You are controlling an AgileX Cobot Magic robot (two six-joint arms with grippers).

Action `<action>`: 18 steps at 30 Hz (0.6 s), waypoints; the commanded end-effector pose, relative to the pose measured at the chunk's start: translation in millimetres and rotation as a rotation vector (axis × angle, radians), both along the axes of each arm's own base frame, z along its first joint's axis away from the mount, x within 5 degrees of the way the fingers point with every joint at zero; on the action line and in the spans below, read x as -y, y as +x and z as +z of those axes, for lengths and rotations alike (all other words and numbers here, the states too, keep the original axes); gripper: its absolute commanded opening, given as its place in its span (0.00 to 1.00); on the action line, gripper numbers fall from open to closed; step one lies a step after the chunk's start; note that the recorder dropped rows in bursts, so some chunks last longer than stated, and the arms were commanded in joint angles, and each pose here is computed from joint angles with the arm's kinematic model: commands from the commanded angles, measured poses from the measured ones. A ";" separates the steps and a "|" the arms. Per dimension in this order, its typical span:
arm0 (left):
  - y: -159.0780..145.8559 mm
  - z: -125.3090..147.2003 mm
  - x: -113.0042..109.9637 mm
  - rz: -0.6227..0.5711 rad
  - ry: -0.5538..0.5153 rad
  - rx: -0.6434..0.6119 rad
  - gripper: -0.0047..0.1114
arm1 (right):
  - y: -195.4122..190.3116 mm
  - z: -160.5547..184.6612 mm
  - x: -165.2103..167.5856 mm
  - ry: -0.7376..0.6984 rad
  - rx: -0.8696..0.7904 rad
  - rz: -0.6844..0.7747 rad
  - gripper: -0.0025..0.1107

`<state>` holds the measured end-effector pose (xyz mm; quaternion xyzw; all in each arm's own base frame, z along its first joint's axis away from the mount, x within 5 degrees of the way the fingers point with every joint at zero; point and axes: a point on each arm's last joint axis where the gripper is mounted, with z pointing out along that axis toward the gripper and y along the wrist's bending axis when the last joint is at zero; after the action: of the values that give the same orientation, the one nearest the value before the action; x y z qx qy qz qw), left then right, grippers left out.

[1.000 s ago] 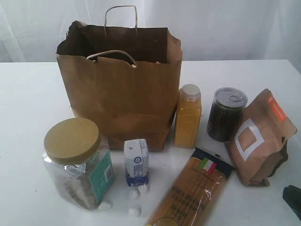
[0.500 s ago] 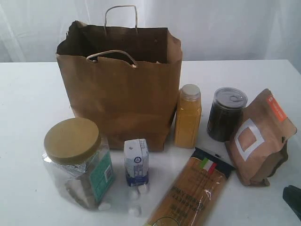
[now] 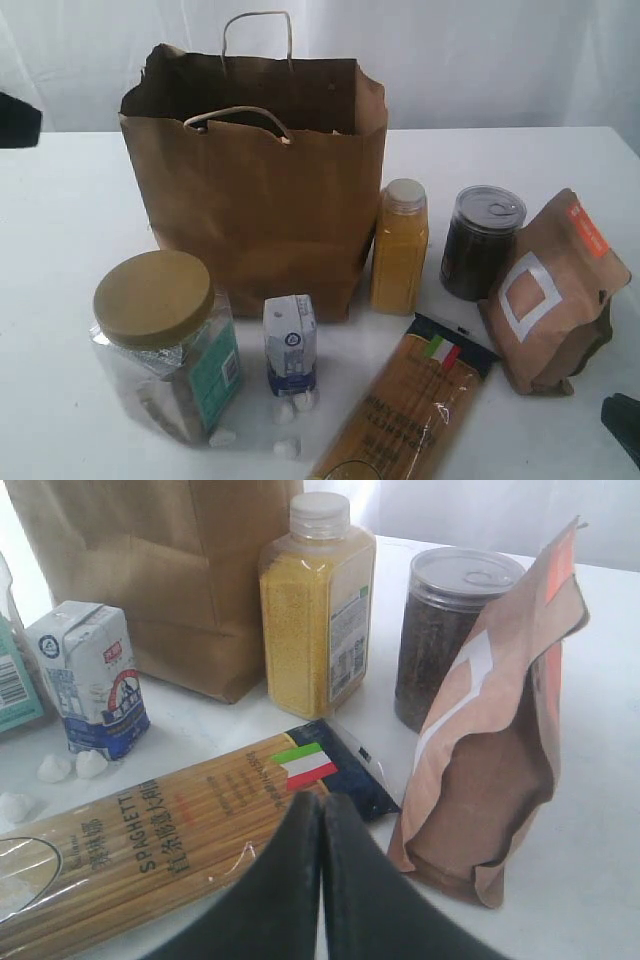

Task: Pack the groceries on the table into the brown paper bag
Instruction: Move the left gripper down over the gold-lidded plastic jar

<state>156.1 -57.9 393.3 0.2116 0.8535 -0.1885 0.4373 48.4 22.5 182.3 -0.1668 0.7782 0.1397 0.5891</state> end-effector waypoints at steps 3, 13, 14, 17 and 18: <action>30.8 -19.8 24.6 -0.186 0.100 -0.136 0.81 | 0.1 0.1 -0.3 0.011 0.012 0.002 0.02; 39.1 -41.7 39.2 -0.305 0.206 -0.242 0.81 | 0.1 0.1 -0.3 0.011 0.012 0.002 0.02; 39.1 -41.7 39.2 -0.305 0.206 -0.242 0.81 | 0.1 0.1 -0.3 0.011 0.012 0.002 0.02; 39.3 -41.6 39.2 -0.303 0.206 -0.239 0.81 | 0.1 0.1 -0.3 0.011 0.012 0.002 0.02; 39.2 -41.4 39.6 -0.304 0.200 -0.240 0.81 | 0.1 0.1 -0.3 0.011 0.012 0.002 0.02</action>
<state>197.3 -95.7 349.6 0.3516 0.8751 -0.1825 0.2781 48.4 22.5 182.3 -0.1668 0.7782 0.1397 0.5891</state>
